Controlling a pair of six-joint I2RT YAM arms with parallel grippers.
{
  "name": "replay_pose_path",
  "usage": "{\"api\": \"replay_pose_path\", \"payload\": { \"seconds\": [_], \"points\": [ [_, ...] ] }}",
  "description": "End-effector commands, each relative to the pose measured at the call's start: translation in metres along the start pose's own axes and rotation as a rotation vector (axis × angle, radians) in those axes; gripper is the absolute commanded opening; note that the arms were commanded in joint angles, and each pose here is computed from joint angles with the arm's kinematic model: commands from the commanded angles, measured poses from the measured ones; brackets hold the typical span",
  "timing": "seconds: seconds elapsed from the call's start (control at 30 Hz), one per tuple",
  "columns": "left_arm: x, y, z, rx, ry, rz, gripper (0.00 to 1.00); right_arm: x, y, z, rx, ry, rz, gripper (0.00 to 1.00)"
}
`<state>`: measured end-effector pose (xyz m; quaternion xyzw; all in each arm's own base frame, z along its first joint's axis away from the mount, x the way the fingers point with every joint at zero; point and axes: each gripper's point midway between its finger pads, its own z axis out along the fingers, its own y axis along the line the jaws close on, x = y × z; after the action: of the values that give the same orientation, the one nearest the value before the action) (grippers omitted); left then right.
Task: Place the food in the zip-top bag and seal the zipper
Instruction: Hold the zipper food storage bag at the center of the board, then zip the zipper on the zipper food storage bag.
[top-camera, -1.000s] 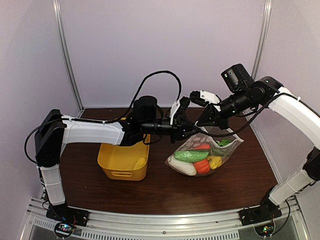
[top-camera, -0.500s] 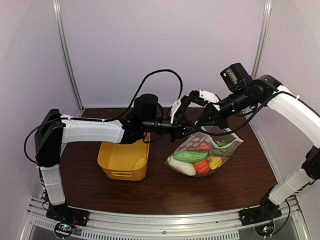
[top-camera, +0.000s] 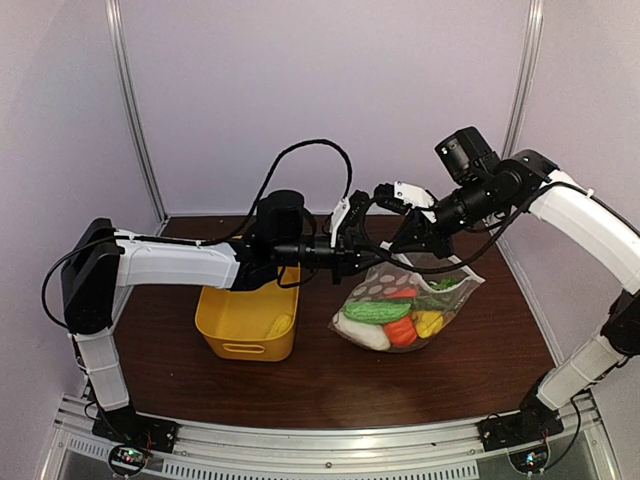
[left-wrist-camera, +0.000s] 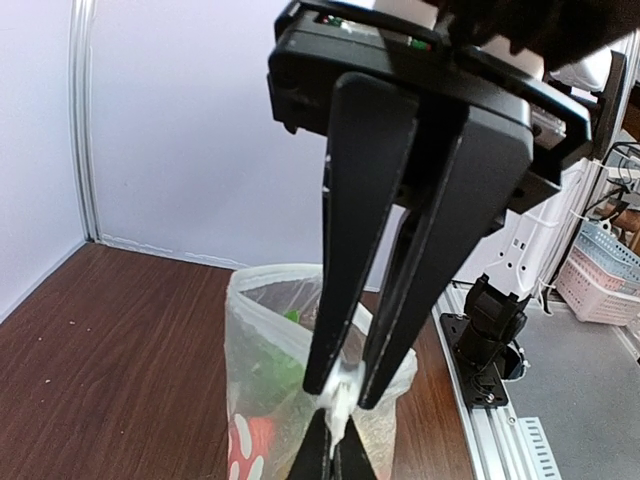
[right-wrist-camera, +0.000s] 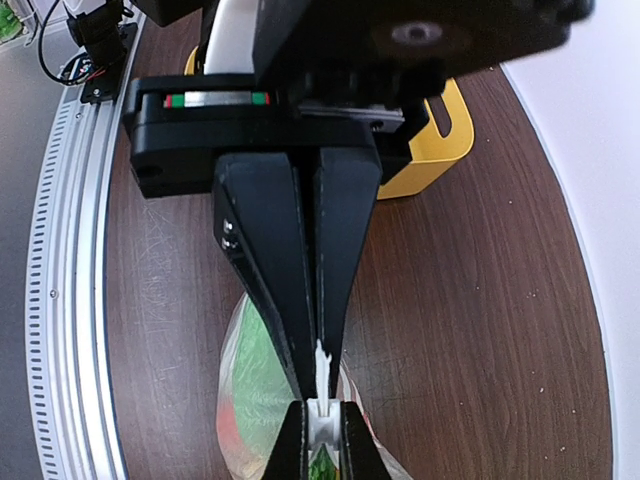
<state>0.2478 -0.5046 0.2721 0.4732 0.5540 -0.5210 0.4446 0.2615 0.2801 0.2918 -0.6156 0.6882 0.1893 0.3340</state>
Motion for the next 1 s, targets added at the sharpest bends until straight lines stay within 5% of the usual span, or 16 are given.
{"api": "replay_pose_path", "payload": {
  "seconds": [0.0, 0.97],
  "points": [
    [-0.050, 0.014, -0.031, -0.060, -0.151, 0.047, 0.00, 0.035, -0.007, 0.003, 0.039, 0.147, 0.041, 0.00],
    [-0.036, 0.039, -0.049, -0.138, -0.149, 0.042, 0.00, 0.102, -0.025, -0.033, 0.089, 0.309, 0.098, 0.00]
  ]
}}
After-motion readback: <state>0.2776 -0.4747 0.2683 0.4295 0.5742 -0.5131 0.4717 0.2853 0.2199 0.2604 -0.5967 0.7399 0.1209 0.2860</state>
